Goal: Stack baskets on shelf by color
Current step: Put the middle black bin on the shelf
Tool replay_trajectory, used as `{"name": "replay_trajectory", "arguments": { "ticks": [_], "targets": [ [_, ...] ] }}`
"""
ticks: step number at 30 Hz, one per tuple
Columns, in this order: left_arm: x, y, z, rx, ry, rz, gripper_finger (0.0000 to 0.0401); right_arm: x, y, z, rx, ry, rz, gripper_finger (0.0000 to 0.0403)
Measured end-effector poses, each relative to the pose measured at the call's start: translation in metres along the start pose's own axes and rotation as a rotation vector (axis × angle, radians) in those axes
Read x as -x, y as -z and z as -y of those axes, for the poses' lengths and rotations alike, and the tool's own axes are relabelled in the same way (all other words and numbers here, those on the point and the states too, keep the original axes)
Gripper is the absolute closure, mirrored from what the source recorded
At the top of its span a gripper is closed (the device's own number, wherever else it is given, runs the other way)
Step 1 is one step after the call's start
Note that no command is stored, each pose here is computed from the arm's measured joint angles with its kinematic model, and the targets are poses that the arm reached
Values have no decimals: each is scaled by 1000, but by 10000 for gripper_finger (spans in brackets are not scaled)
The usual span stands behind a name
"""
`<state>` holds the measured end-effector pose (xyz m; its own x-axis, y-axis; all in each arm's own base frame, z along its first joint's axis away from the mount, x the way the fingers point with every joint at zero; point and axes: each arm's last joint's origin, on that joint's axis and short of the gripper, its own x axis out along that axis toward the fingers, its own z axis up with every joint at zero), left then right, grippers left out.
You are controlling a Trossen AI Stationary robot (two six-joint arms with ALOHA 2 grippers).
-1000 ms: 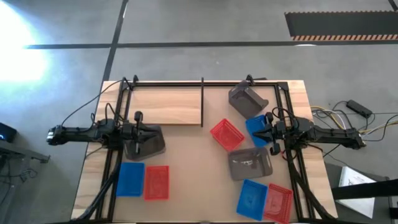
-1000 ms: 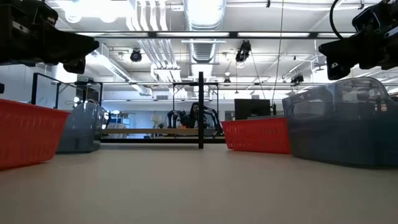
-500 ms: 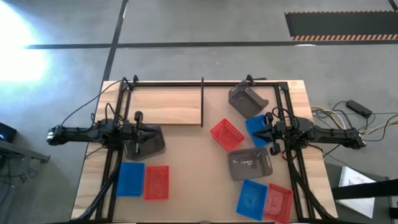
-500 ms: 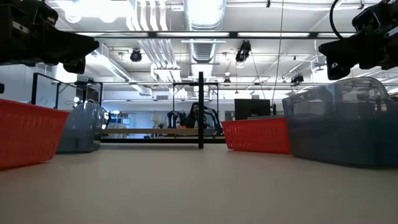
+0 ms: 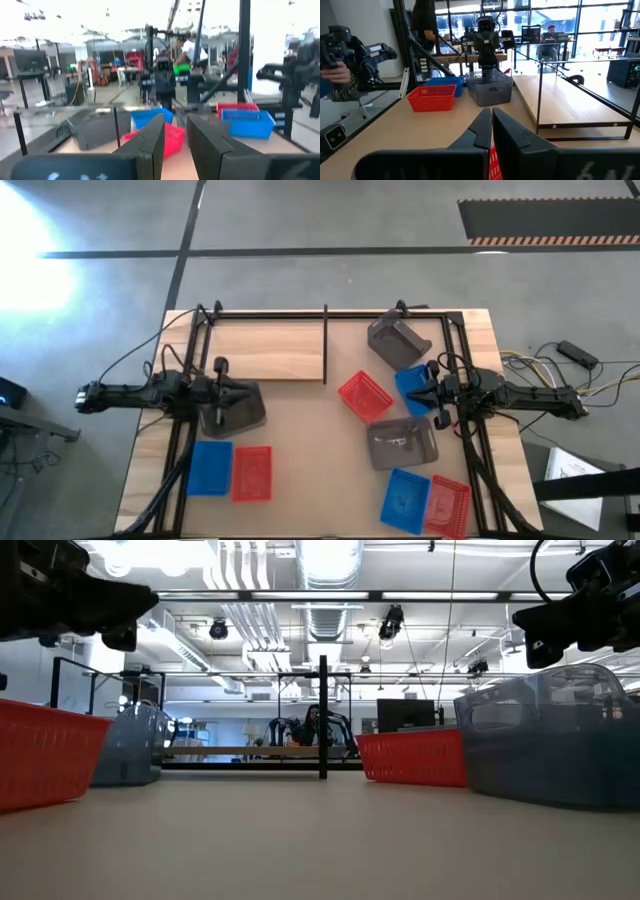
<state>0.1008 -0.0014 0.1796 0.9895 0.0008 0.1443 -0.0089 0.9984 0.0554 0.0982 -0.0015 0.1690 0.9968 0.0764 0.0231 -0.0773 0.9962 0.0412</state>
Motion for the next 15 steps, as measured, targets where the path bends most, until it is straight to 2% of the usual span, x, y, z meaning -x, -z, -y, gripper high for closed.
{"name": "replay_trajectory", "arguments": {
  "ticks": [3,6,9,11,15],
  "targets": [
    [1,-10,-1,12,-5,106,334,0,0,0,0,0,0,394],
    [2,-19,0,109,21,197,334,0,0,0,0,0,0,394],
    [2,-24,1,78,81,254,334,0,0,0,0,0,0,394],
    [-1,-24,2,42,112,235,334,0,0,0,0,0,0,394],
    [-12,-21,1,44,50,32,334,0,0,0,0,0,0,394]
  ]
}}
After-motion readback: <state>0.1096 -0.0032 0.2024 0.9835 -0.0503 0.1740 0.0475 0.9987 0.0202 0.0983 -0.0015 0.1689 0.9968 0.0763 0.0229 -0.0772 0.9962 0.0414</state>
